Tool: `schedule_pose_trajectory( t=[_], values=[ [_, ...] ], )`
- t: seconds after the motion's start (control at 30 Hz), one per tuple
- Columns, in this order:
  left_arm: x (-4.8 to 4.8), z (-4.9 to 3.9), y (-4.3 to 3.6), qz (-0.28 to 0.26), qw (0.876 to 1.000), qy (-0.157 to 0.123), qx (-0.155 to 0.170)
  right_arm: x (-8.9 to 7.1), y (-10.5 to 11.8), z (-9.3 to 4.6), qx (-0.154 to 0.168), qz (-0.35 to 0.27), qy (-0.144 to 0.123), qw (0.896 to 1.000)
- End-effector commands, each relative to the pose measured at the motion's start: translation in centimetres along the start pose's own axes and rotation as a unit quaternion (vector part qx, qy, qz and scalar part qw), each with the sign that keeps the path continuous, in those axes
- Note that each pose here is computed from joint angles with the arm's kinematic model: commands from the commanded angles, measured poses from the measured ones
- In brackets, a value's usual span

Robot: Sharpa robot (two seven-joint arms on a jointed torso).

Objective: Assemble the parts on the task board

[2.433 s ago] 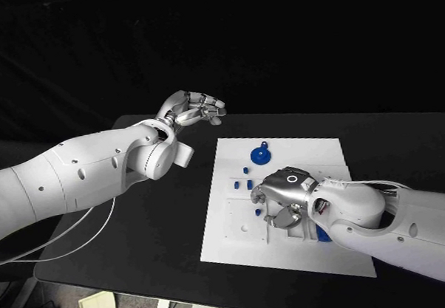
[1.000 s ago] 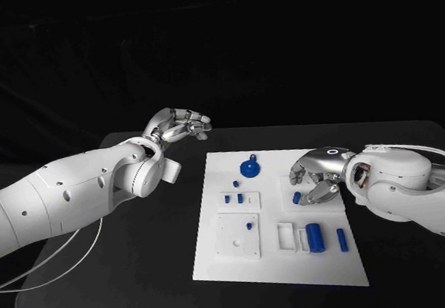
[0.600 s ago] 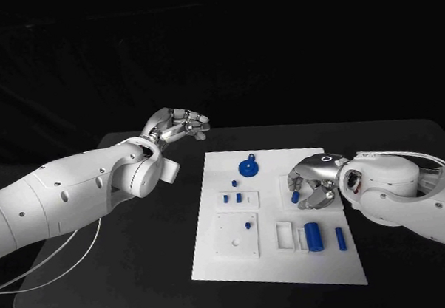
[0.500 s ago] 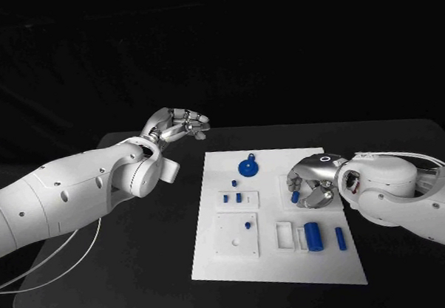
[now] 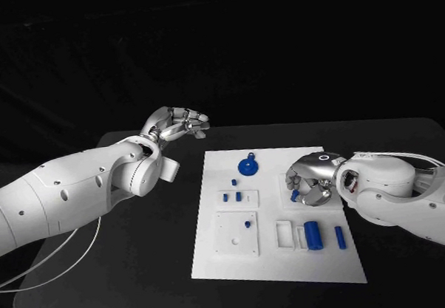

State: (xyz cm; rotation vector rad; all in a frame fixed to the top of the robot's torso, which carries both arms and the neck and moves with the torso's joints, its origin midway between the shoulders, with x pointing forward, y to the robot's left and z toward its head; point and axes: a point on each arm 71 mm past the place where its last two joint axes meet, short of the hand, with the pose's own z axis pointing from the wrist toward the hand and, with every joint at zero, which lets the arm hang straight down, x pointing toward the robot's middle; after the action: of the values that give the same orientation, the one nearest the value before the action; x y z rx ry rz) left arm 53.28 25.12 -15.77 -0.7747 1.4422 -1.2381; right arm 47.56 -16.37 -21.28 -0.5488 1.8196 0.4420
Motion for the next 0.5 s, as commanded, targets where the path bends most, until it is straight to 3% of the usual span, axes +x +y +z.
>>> schedule_pose_trajectory(
  t=[0.03,0.5],
  values=[
    [0.07,0.08,-0.19,-0.004,1.0,0.003,0.005,0.07,0.12,0.05,-0.001,-0.006,-0.001,1.0],
    [0.11,0.08,-0.2,-0.004,1.0,0.003,0.005,0.5,0.41,0.13,-0.007,-0.014,0.011,1.0]
  ],
)
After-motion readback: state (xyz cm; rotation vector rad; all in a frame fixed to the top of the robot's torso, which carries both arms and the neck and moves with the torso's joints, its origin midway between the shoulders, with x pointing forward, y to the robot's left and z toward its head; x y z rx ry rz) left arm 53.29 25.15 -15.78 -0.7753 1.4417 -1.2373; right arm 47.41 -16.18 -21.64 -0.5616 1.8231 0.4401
